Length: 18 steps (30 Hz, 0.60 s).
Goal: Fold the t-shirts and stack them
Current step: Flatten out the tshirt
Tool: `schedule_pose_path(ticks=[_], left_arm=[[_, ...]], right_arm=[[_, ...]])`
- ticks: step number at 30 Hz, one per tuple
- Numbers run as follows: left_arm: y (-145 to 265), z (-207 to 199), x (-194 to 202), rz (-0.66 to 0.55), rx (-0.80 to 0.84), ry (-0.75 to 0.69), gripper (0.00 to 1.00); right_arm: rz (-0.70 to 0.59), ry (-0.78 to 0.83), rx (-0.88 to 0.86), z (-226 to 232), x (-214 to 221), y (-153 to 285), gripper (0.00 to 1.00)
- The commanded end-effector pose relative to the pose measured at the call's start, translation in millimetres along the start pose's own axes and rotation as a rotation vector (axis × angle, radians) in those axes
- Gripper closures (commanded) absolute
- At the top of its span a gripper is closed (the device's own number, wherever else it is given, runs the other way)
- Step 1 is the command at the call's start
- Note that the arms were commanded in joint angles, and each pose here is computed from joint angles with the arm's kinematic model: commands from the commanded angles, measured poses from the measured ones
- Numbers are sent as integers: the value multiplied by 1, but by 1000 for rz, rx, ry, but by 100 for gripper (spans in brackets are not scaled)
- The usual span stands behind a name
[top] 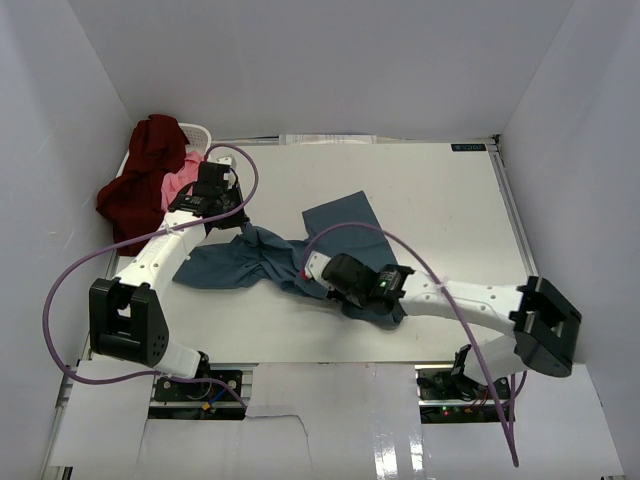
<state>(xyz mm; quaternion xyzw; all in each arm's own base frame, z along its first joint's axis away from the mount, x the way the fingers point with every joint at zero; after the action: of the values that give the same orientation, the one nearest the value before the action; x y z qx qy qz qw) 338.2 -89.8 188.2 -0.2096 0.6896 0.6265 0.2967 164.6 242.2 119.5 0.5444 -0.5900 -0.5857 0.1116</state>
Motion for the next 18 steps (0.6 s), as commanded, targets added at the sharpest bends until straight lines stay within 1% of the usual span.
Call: schedule_pose_path(ticks=[1,3,5,7,9,10,11,12,13,16,18], left_arm=[[7,3,-9,-31,-4,1,100],[9,5,-11,-38,-9,6,100],[13,6,-16,-53,-12,16,100],[20,9,-26,-87,-16,40,100],[26,12,-34,-116,-20,56,100],[30,15,-40,-132,-26,68,100],[38,16,-52,-172,-29,73,100],[43,18,-57,-186,-36,78,100],[52,22,-68,-216,-50,83,100],[64,30,-79,-253,-88,99,100],[75,41,-88,-286,-105,142,100]], right_arm=[[-269,-247,-73,-18,-58,38,92],[-330,-354,-94,-41,-69,53,92],[-359,-428,-93,-57,-75,61,92],[-391,-511,-51,-80,-83,67,92],[-390,-564,10,-103,-86,67,92],[-425,-610,19,-113,-99,76,92],[-406,-630,33,-119,-101,71,92],[-407,-654,40,-130,-104,71,92],[-413,-662,7,-137,-113,72,92],[-428,-698,-10,-150,-125,70,92],[-433,-743,-27,-164,-128,69,92]])
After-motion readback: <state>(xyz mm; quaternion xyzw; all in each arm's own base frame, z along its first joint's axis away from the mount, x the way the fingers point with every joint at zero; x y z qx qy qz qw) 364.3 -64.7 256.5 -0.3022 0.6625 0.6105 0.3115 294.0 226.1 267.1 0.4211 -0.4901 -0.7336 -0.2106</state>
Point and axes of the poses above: each gripper's point midway between its finger pads, its own y axis back along the fingers, its own z axis along the line the jaws close on, x = y × z, the point moved 5 cm from there along y, back along the fingers, and after that the axes turned 15 degrees about -y, right-handed, at the moved point
